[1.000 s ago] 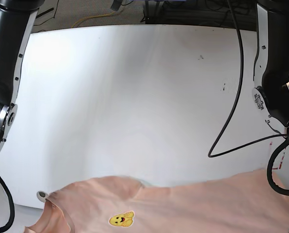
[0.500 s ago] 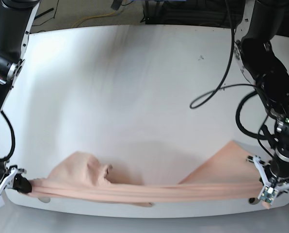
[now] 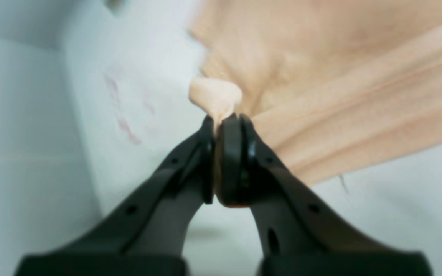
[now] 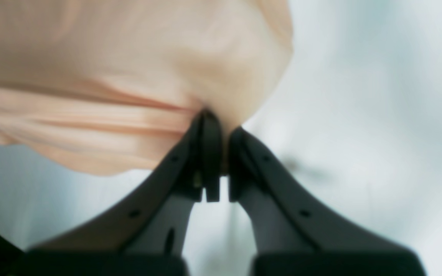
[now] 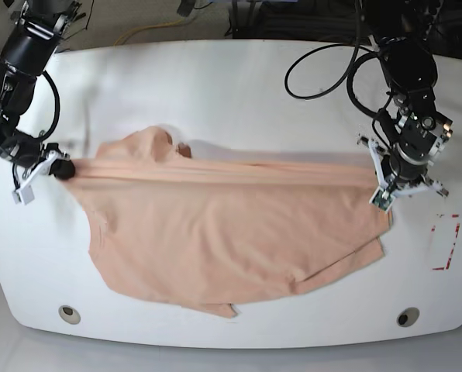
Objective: Fold the T-shirt properly
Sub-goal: 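Lay the shirt down flat, pulling the held edge back with both grippers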
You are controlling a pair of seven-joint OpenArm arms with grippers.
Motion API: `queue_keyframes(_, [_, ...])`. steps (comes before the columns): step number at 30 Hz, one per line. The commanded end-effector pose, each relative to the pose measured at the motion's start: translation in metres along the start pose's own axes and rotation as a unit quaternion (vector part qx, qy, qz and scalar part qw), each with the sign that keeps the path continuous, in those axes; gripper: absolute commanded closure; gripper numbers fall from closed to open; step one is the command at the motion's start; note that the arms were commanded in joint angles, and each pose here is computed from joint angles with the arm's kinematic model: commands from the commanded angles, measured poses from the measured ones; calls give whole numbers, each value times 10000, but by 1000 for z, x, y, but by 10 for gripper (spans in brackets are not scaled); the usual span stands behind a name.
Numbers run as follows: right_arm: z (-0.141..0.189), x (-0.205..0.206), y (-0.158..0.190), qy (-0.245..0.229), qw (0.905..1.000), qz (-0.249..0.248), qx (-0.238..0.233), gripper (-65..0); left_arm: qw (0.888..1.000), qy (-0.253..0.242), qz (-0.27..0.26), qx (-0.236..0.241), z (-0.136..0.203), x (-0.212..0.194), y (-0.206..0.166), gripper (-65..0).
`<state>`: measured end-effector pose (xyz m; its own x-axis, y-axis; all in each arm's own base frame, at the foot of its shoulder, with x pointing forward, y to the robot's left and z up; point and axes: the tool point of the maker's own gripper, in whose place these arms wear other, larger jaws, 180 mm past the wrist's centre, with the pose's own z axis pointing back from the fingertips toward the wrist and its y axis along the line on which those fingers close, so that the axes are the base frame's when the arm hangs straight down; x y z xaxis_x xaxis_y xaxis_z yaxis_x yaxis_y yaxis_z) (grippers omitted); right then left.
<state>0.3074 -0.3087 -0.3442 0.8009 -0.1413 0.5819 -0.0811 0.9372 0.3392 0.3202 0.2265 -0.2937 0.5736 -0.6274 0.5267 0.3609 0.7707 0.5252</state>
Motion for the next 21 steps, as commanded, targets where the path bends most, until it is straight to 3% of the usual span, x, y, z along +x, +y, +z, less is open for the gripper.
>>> queue_keyframes(1, [19,22,2,-428,9985,307,-152,0,9994,199,11,281,9,-16,14,0])
queue_keyframes(5, [28,-10,5,-207,9984,441,-280,0,9965,830,103,77,17,-72,-6,0])
queue_keyframes(11, [28,-49,25,40,9986,499,-193,0,9905,1338,307,-72,30,-116,-23,0])
queue_keyframes(15, [28,-59,41,45,9982,583,-115,0,9898,1346,458,-13,31,-118,-21,0])
queue_keyframes(21, [26,-49,49,-139,9980,606,-74,0,9936,941,558,286,21,-85,6,0])
